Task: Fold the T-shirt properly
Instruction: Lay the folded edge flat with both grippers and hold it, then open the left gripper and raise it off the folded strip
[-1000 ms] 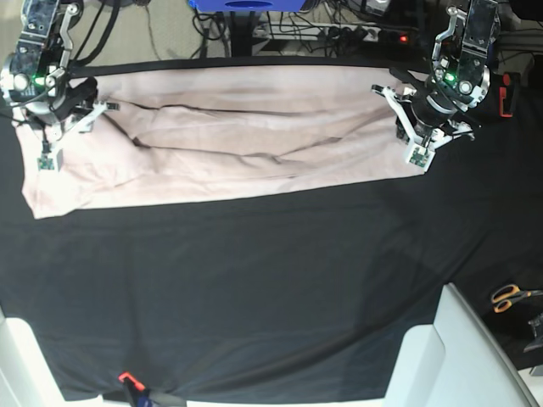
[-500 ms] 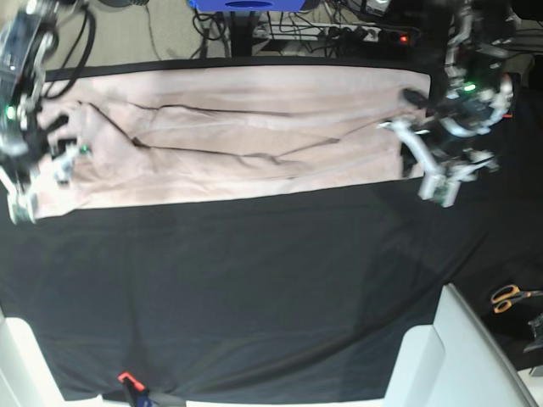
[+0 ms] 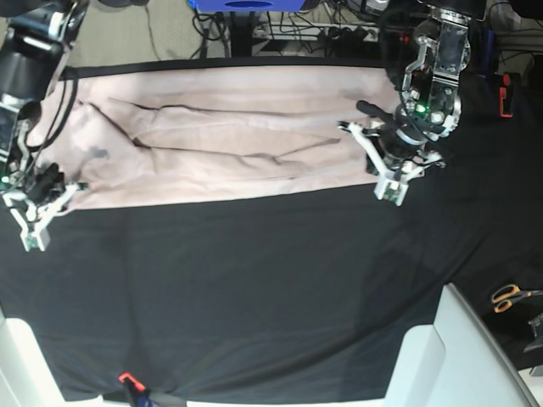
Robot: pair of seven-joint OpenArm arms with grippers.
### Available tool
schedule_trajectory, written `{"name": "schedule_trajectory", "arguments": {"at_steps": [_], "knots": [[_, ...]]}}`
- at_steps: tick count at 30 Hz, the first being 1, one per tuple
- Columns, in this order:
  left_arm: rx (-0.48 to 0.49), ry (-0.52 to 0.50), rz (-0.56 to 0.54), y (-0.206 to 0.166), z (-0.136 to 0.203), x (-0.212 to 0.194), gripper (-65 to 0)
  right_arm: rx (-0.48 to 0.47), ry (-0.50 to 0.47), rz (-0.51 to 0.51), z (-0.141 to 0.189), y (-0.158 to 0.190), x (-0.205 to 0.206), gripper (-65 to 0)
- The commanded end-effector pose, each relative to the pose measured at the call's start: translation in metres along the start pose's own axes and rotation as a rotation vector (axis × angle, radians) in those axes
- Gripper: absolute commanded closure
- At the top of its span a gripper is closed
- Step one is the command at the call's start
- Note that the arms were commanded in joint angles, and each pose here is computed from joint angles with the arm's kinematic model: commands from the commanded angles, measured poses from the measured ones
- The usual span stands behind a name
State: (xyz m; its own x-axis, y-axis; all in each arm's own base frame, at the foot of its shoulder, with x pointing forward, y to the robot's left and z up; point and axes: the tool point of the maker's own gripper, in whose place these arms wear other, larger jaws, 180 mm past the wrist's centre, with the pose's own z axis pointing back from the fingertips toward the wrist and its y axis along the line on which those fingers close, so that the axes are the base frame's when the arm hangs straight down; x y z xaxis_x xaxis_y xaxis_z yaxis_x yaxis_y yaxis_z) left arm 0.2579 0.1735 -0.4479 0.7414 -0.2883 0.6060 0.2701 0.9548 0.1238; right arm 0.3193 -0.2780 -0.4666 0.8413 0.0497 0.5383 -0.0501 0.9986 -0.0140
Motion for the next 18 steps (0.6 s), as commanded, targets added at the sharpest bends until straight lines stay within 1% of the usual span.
{"name": "schedule_trajectory", "arguments": {"at_steps": [1, 4, 7, 10, 13, 16, 18], "knots": [[0.023, -0.019, -0.03, 0.007, 0.0, 0.006, 0.0, -0.009, -0.066, -0.007, 0.002, -0.01, 0.027, -0.5], [0.066, 0.05, -0.086, 0.015, -0.007, -0.018, 0.0, -0.005, -0.065, -0.037, -0.006, -0.02, 0.02, -0.5], [0.064, 0.083, -0.135, 0.013, -0.014, -0.035, 0.0, -0.008, -0.042, -0.072, -0.014, -0.031, 0.009, -0.5], [0.06, 0.127, -0.14, 0.013, -0.019, -0.054, 0.0, -0.064, -0.033, -0.132, -0.019, -0.051, -0.006, -0.5], [0.065, 0.149, -0.135, 0.016, -0.021, -0.061, 0.0, -0.09, -0.028, -0.151, -0.018, -0.065, -0.015, -0.5], [0.074, 0.15, -0.143, 0.022, -0.02, -0.061, 0.0, -0.102, -0.025, -0.147, -0.016, -0.071, -0.016, -0.5], [0.077, 0.153, -0.152, 0.025, -0.019, -0.062, 0.0, -0.118, -0.023, -0.142, -0.012, -0.08, -0.016, -0.5]]}}
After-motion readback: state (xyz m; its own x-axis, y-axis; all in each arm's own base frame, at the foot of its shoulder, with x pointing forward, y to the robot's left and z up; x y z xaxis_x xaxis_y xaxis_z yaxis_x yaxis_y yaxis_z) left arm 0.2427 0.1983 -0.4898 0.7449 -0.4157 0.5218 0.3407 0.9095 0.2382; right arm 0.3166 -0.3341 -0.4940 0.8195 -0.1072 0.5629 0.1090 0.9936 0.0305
